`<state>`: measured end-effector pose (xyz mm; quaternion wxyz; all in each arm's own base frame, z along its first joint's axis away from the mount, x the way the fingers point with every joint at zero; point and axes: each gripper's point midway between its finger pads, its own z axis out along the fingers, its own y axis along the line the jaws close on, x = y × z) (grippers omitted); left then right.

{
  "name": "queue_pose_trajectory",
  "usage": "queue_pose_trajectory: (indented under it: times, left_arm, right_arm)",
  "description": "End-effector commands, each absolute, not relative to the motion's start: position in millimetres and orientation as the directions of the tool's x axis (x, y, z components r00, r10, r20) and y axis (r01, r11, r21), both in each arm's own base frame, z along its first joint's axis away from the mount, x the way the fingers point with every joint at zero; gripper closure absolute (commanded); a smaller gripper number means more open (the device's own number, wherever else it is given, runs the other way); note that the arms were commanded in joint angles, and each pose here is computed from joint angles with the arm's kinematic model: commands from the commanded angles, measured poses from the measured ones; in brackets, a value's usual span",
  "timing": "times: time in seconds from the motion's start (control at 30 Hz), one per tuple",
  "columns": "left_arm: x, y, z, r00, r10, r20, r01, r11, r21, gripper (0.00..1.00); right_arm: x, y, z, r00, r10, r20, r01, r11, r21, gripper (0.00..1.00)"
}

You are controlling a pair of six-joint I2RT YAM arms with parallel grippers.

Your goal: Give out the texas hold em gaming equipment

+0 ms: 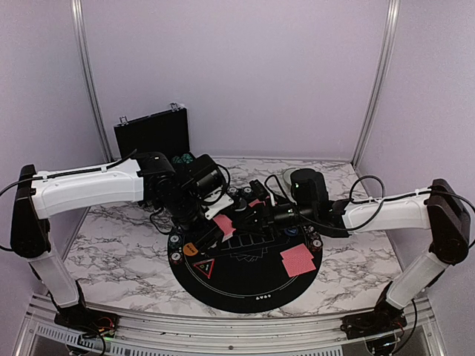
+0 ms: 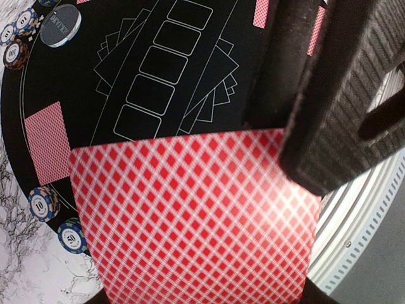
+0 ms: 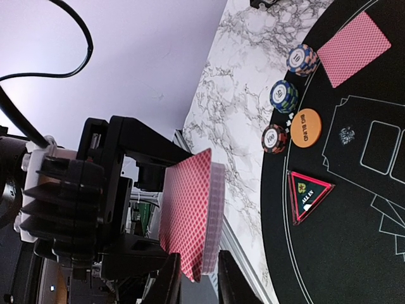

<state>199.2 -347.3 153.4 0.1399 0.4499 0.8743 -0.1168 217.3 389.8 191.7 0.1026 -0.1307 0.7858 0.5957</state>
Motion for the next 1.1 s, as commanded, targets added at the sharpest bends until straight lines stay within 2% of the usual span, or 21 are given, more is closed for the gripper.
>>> queue_pose_trajectory:
  times: [0.0,1.07]
  left_arm:
    - [201.7,-348.1,162.9,-0.547,0.742,-0.388,0.821,0.565,-0.078,0.51]
    - [200.7,-347.8,161.6,-0.548,0.743,-0.384,0.822,0.563,-0.084,0.51]
  right_arm:
    - [217.8,393.2,206.9,-0.933,-0.080,-0.350,-0.359,0.231,0.904,0.81]
    - [226.8,390.4,215.8,-0.924,-0.055,-0.379,-0.380,0.252,0.890,0.91]
